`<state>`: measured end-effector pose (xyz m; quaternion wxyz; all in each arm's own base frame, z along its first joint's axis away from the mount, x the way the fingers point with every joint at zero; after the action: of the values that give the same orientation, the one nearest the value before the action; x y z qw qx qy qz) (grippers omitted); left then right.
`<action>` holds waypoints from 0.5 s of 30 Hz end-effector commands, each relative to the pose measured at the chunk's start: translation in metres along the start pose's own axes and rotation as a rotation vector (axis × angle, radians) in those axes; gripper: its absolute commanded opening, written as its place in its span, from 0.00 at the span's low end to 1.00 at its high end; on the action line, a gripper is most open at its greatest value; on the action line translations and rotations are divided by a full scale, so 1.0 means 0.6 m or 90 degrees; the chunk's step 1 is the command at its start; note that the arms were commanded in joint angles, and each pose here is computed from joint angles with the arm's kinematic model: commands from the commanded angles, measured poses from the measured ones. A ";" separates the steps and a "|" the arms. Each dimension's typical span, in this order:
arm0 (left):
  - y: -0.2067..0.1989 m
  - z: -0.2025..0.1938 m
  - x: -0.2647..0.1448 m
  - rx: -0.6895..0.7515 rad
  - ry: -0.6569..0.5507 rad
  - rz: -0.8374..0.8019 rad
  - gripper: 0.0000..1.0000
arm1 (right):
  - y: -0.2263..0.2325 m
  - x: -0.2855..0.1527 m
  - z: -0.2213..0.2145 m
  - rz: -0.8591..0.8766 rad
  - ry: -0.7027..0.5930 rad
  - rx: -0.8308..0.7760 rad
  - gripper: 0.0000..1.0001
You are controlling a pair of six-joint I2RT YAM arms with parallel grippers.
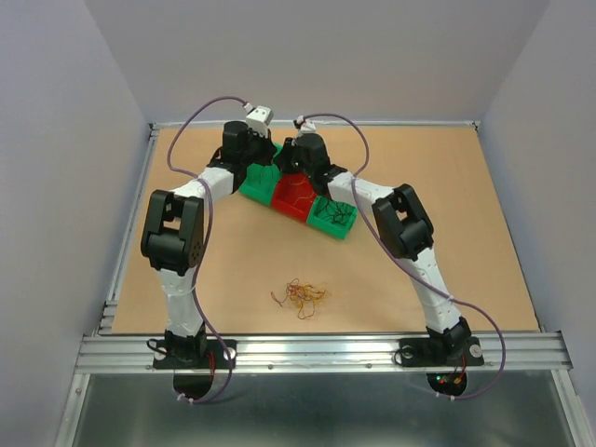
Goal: Untangle the cables
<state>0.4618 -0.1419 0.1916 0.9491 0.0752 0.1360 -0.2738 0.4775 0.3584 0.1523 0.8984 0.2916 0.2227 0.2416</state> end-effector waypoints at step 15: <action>-0.001 -0.022 0.053 0.031 0.095 0.045 0.00 | -0.001 -0.115 0.023 -0.003 -0.192 0.059 0.43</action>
<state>0.4723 -0.1480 0.1449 0.9399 0.1068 0.2127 -0.2450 0.4389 0.3227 0.1474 0.9046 0.3421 0.1660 0.1925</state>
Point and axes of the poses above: each gripper's point midway between its finger pads, its own x axis out along the fingers, its own y axis along the line the jaws close on, z = x × y, the point moved 10 cm from there along -x, back along the fingers, and after that the axes turned 13 degrees about x, right-handed, at the moved point
